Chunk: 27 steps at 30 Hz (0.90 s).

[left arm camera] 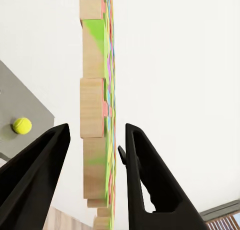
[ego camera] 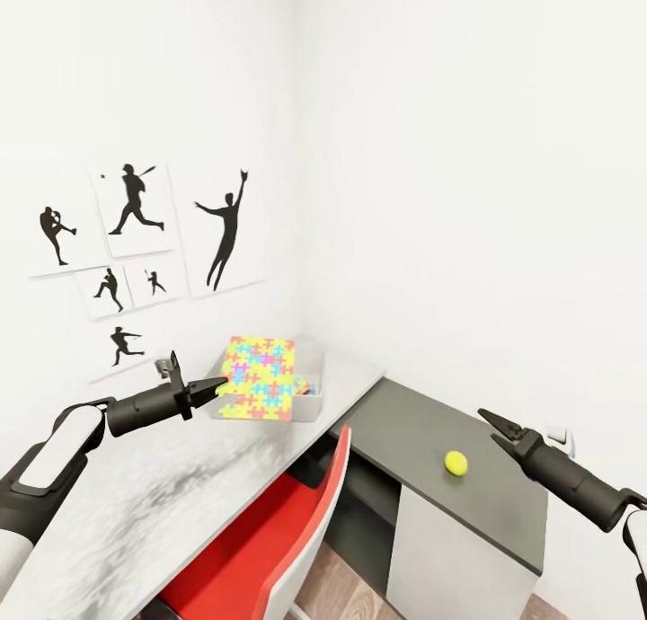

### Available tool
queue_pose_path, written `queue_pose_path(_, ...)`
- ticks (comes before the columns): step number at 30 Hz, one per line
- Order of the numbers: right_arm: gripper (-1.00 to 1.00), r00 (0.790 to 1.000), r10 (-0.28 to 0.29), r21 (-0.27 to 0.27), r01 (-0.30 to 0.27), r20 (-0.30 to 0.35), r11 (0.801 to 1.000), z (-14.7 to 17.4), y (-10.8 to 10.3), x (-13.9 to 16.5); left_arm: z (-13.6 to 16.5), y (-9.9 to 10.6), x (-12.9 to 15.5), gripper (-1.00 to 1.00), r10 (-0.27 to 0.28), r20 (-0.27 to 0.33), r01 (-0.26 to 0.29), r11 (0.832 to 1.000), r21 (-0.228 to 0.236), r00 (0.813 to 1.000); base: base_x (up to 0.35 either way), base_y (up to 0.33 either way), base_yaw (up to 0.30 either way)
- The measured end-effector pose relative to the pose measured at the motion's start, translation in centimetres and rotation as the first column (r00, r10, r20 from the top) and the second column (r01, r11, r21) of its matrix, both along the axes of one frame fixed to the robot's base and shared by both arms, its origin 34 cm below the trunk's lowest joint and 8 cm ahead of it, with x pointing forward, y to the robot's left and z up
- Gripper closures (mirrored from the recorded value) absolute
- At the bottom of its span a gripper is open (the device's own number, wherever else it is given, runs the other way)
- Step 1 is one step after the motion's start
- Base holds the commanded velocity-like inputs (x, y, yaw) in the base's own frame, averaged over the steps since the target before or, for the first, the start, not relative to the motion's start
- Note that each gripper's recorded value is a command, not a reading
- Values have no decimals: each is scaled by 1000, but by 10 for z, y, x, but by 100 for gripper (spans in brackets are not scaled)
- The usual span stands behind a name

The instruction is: Put all the toys in the child's room - the three board games (two on the bed and one on the table), the two jigsaw puzzles on the table, and the tennis ball on the table - inside the toy box on the table in the child's room.

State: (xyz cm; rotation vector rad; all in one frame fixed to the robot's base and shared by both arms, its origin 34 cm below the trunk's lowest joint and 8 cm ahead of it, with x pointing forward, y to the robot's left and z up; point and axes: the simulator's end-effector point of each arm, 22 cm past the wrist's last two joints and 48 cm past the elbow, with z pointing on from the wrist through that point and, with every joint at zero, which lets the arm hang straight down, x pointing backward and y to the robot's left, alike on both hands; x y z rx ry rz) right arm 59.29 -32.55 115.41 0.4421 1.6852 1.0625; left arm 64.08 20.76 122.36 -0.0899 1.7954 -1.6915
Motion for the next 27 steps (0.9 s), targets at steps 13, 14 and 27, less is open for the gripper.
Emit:
queue_pose_path(13,-100,1000,2,0,-2,1,1000,0,1,0,-1,1,0,100,2,-1,-2,1000,2,1000,257,-130,269)
queue_pose_path(14,-100,1000,2,0,-2,1,1000,0,1,0,-1,1,0,100,3,-1,-3,1000,2,1000,297,-175,290)
queue_pose_path(27,-100,1000,3,0,-3,-2,1000,-2,1,0,-3,1,1,100,2,-5,-2,1000,2,1000,273,-167,290)
